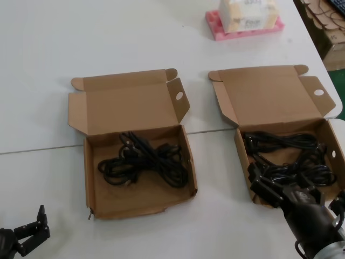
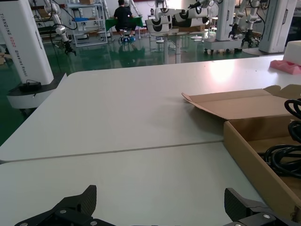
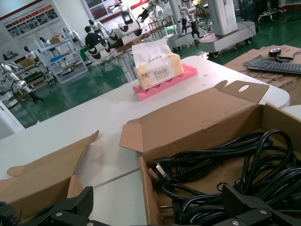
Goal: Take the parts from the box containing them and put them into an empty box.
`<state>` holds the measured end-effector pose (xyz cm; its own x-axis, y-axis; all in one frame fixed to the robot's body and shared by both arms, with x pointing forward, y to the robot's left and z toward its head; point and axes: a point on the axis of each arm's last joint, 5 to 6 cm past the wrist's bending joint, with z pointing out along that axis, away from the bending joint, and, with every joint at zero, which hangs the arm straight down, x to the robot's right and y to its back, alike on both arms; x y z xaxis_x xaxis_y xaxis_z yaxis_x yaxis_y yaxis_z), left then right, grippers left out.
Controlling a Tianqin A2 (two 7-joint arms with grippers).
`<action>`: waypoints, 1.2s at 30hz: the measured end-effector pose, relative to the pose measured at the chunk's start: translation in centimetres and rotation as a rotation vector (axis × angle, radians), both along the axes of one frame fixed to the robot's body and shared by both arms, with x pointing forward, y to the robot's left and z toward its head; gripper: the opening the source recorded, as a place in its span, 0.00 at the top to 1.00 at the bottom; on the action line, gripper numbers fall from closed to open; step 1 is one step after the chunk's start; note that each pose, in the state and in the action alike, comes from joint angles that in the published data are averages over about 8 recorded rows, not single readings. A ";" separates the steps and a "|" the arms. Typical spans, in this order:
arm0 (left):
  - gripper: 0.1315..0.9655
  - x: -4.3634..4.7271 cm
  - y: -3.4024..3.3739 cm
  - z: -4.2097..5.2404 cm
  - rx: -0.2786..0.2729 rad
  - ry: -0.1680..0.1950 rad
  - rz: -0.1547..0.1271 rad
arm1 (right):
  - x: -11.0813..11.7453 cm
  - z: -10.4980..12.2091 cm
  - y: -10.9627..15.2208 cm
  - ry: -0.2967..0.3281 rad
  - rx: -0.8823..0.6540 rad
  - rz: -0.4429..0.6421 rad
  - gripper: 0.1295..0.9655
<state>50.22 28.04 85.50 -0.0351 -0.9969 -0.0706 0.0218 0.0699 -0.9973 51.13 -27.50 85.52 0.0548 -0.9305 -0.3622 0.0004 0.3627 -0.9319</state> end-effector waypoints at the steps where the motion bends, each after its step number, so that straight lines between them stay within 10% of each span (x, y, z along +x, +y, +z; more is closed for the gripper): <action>1: 0.00 0.00 0.00 0.00 0.000 0.000 0.000 | 0.0 0.0 0.0 0.000 0.000 0.000 0.00; 36: 0.00 0.00 0.00 0.00 0.000 0.000 0.000 | 0.0 0.0 0.0 0.000 0.000 0.000 0.00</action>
